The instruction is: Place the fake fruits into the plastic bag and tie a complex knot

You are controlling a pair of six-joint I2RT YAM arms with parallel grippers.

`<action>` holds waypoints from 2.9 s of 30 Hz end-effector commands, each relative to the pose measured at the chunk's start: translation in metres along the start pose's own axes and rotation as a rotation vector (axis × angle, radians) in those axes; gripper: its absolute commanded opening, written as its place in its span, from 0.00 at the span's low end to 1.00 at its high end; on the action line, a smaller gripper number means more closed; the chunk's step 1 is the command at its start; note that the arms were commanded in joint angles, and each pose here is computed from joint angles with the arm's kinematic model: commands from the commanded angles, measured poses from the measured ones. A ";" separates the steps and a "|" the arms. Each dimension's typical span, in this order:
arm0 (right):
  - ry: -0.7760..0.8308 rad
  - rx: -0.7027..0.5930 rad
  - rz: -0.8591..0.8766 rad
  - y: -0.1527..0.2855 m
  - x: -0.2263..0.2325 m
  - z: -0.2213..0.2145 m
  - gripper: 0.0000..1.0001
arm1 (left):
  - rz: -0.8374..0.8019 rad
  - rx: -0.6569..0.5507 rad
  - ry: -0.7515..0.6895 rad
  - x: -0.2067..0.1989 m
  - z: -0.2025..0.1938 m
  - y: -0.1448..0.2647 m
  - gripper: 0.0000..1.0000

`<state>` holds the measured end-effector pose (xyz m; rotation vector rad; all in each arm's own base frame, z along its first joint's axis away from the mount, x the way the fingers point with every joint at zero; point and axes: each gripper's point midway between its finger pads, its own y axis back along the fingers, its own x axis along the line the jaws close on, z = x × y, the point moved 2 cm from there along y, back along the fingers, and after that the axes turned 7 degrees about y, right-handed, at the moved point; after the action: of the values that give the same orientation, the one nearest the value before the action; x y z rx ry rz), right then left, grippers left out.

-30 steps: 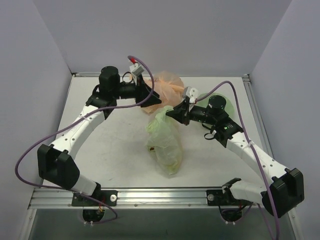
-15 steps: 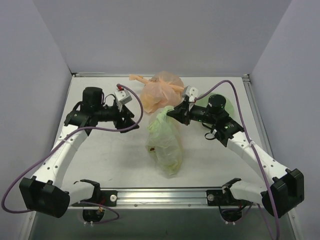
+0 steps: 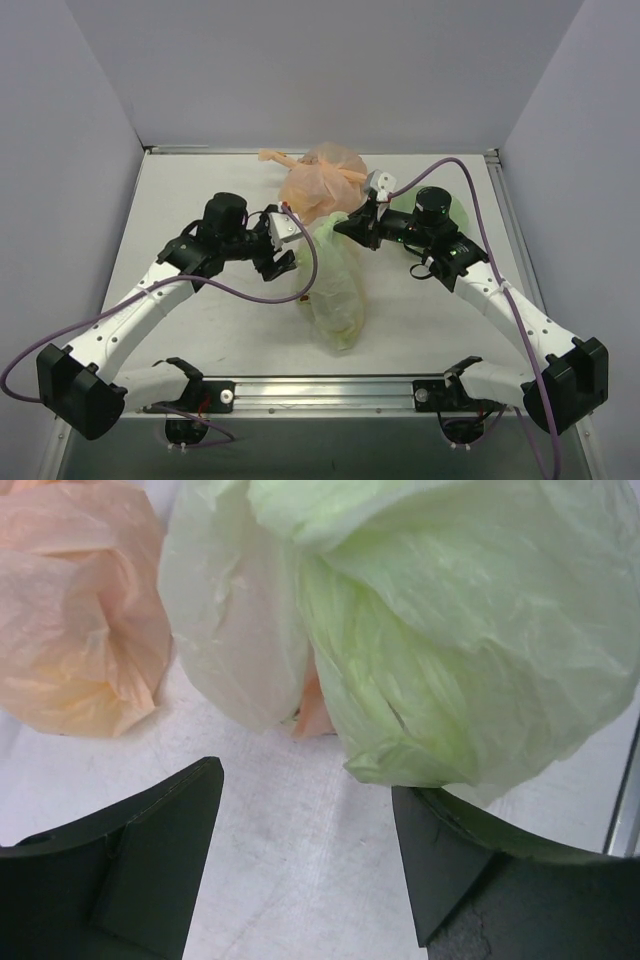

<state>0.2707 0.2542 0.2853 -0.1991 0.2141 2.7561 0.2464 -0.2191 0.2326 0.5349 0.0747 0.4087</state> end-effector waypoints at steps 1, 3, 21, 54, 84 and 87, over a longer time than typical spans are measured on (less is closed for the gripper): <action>0.038 -0.053 0.013 -0.002 0.000 0.024 0.00 | 0.082 -0.117 -0.085 0.017 0.037 -0.003 0.79; 0.033 -0.052 0.013 -0.003 0.001 0.024 0.00 | 0.054 -0.134 -0.096 0.011 0.042 -0.006 0.79; 0.010 -0.021 -0.050 -0.006 -0.009 0.018 0.00 | -0.076 -0.093 -0.128 -0.026 0.027 -0.014 0.81; -0.389 0.123 -0.192 0.048 -0.053 -0.020 0.00 | 0.398 0.163 0.321 0.057 -0.081 0.046 0.00; -0.780 0.589 -0.413 0.116 -0.071 -0.169 0.04 | 0.403 0.371 0.391 0.073 -0.153 0.063 0.00; -0.489 0.589 -0.302 0.105 -0.064 -0.145 0.35 | 0.351 0.307 0.367 0.070 -0.133 0.060 0.00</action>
<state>0.3134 0.0874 0.1321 0.8209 0.6975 1.9883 0.2593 -0.0639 0.1223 0.8554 0.4753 0.9183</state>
